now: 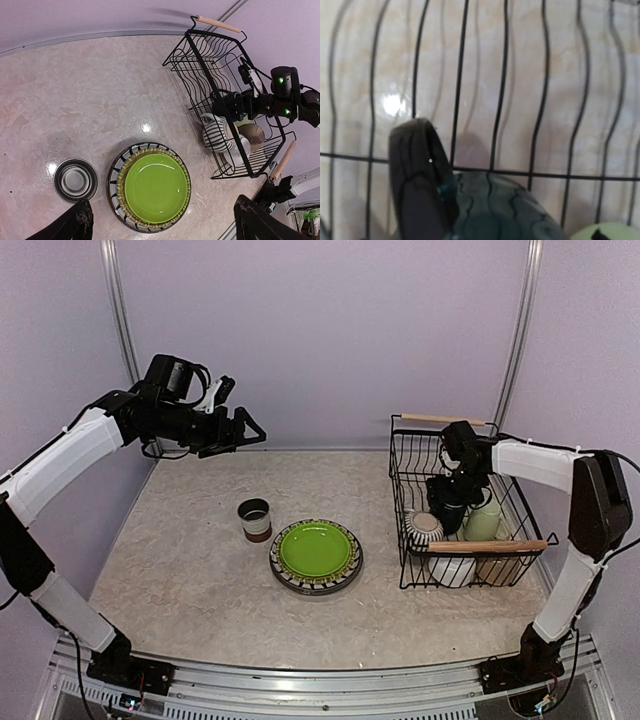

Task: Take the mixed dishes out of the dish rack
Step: Grab the cup from the dish rack, then pass from the right arm to the left, then place the cup at the center of the board, then grab the cup from the dish rack.

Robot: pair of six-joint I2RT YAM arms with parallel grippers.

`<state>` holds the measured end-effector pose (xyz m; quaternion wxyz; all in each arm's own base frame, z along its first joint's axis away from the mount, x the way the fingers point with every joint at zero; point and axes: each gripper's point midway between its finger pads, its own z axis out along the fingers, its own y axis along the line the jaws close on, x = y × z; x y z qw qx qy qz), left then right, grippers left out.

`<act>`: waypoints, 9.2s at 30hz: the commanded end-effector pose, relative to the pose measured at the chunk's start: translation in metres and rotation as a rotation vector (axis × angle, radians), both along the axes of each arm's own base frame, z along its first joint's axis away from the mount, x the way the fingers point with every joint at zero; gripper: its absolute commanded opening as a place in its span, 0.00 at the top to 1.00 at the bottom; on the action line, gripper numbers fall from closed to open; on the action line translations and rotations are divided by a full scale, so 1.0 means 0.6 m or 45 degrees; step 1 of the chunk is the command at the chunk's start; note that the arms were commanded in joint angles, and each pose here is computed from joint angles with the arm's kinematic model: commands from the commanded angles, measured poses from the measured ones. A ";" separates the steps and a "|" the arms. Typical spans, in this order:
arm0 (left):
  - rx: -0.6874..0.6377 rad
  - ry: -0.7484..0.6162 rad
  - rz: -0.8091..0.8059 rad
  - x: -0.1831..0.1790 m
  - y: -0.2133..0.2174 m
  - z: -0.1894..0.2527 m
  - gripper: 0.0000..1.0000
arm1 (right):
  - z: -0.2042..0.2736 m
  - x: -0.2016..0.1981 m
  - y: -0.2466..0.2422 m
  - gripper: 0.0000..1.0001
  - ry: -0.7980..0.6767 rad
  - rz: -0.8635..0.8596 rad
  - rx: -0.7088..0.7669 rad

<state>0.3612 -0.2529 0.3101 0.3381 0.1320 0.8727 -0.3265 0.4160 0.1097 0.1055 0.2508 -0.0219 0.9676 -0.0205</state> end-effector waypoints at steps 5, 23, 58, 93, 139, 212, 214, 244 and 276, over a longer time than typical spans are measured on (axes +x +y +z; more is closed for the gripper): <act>-0.046 0.047 -0.029 0.002 -0.010 -0.013 0.07 | 0.144 0.005 0.001 0.72 -0.342 -0.049 0.127; -0.326 0.145 -0.195 -0.016 -0.053 0.005 0.06 | 0.322 -0.071 0.021 1.00 -0.975 0.035 0.617; -0.984 0.452 -1.035 -0.159 -0.327 0.119 0.30 | 0.506 -0.224 0.284 1.00 -1.105 0.725 1.692; -0.691 0.431 -0.528 -0.145 -0.220 -0.004 1.00 | 0.399 -0.176 0.261 0.00 -1.041 0.394 1.384; 0.643 0.672 0.447 -0.137 0.077 -0.385 0.49 | 0.386 -0.165 0.164 0.00 -1.080 0.161 1.024; 0.040 -0.051 0.004 -0.039 0.019 -0.017 0.01 | -0.031 -0.040 -0.150 0.01 0.121 -0.170 -0.033; 0.029 -0.044 -0.007 -0.041 0.016 -0.016 0.01 | -0.030 -0.045 -0.152 0.00 0.123 -0.168 -0.040; 0.006 -0.026 -0.035 -0.049 0.009 -0.014 0.01 | -0.013 -0.056 -0.152 0.52 0.088 -0.167 -0.024; -0.078 0.059 -0.086 -0.050 -0.013 -0.029 0.01 | 0.214 -0.040 -0.086 1.00 -0.649 -0.282 0.682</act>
